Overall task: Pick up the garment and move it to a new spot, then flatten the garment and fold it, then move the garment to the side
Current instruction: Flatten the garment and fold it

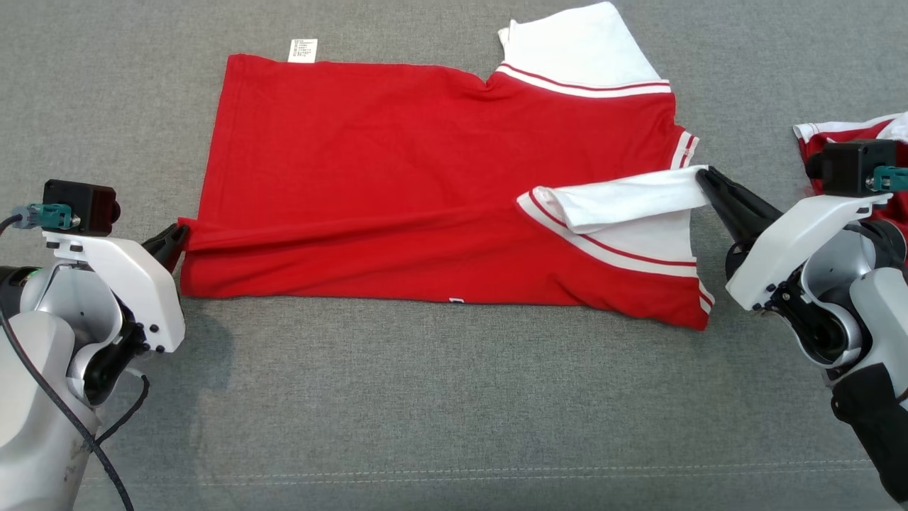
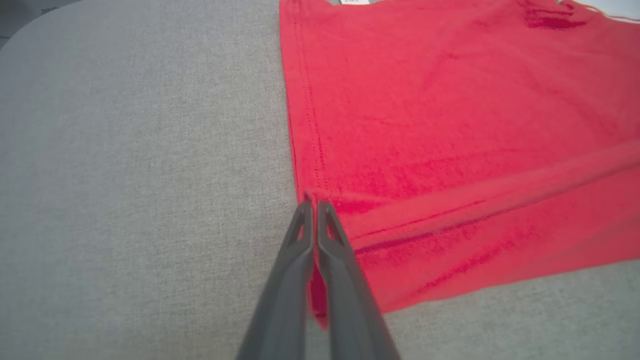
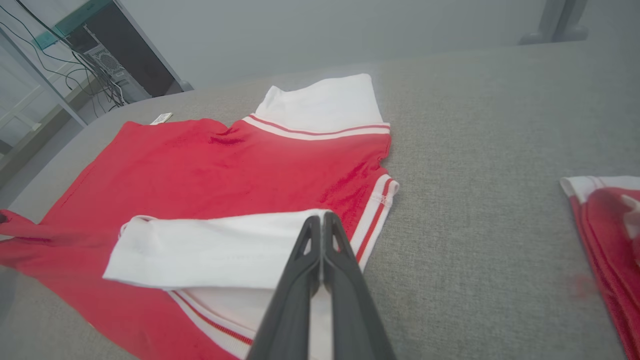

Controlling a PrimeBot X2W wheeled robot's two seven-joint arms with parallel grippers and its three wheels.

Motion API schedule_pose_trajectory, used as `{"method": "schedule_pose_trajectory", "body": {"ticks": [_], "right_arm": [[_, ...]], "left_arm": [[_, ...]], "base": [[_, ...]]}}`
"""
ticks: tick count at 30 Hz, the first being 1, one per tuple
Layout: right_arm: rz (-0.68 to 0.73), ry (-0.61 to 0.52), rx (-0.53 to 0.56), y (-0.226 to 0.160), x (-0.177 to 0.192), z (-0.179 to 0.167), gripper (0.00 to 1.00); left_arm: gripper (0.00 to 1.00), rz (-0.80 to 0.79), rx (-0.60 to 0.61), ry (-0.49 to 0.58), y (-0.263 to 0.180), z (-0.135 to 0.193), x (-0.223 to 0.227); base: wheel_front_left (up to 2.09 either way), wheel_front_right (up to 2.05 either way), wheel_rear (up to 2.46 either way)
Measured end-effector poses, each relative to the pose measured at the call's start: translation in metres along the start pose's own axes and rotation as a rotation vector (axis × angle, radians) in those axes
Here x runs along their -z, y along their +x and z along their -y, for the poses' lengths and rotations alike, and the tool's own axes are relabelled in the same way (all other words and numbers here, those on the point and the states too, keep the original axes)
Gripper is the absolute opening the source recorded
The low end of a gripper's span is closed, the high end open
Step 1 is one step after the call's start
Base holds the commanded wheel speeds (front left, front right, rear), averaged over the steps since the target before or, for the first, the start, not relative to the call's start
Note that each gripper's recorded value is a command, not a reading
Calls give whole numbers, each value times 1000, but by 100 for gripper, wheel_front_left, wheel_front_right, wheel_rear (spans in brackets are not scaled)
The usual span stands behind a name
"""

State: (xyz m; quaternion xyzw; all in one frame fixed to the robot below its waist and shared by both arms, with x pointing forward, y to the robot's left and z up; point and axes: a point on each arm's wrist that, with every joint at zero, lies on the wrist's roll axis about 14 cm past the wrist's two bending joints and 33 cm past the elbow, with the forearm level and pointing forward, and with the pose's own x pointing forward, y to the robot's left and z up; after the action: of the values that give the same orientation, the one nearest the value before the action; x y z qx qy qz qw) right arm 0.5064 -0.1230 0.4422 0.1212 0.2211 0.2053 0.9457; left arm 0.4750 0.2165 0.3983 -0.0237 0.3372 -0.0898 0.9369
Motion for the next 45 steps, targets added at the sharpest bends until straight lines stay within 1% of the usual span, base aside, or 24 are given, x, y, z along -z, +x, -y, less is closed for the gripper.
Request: {"method": "schedule_pose_trajectory", "body": {"ticks": [1,2,5,9,11,13,15,20,24,29,32,37,40,42,43,44,45], "right_arm": [[13,10,5,2,-1,1,100],[15,14,11,4,-1,2,100],[84,36,35,8,-11,8,100],[176,28,89,6,-27,24,100],[200,18,108,3,-29,29,100],[222,21,119,-1,-30,31,100],[213,30,123,-6,-21,31,100],[110,99,121,-27,37,24,100],[83,166,119,-42,62,16,100],[75,223,113,-52,75,8,100],[68,234,108,-52,80,4,100],[45,272,99,-46,90,-3,100],[43,310,89,-40,92,-9,100],[44,314,82,-36,89,-11,100],[47,324,79,-34,88,-12,59],[49,326,76,-33,88,-13,38],[50,322,73,-32,87,-14,0]], "left_arm": [[55,12,-1,1,2,0,-1],[100,28,0,2,5,0,-3],[100,80,-3,-2,9,0,-9],[100,193,-26,-3,7,-7,-26],[100,246,-38,5,4,-10,-35],[100,286,-50,-13,1,-13,-39],[100,302,-56,-27,-2,-14,-37],[100,293,-79,-82,-9,-16,-6],[100,284,-73,-126,-10,-7,13],[100,308,-73,-162,-12,-3,17],[100,299,-77,-184,-11,-3,24],[100,304,-75,-205,-10,2,29],[100,298,-86,-206,-11,-1,34],[100,294,-91,-206,-12,-3,36],[100,292,-94,-206,-12,-4,37],[100,293,-95,-206,-12,-4,38],[100,296,-97,-206,-12,-4,38]], "base": [[0,0,0],[0,0,0],[0,0,0],[0,0,0],[0,0,0],[0,0,0],[0,0,0],[0,0,0],[0,0,0],[0,0,0],[0,0,0],[0,0,0],[0,0,0],[0,0,0],[0,0,0],[0,0,0],[0,0,0]]}}
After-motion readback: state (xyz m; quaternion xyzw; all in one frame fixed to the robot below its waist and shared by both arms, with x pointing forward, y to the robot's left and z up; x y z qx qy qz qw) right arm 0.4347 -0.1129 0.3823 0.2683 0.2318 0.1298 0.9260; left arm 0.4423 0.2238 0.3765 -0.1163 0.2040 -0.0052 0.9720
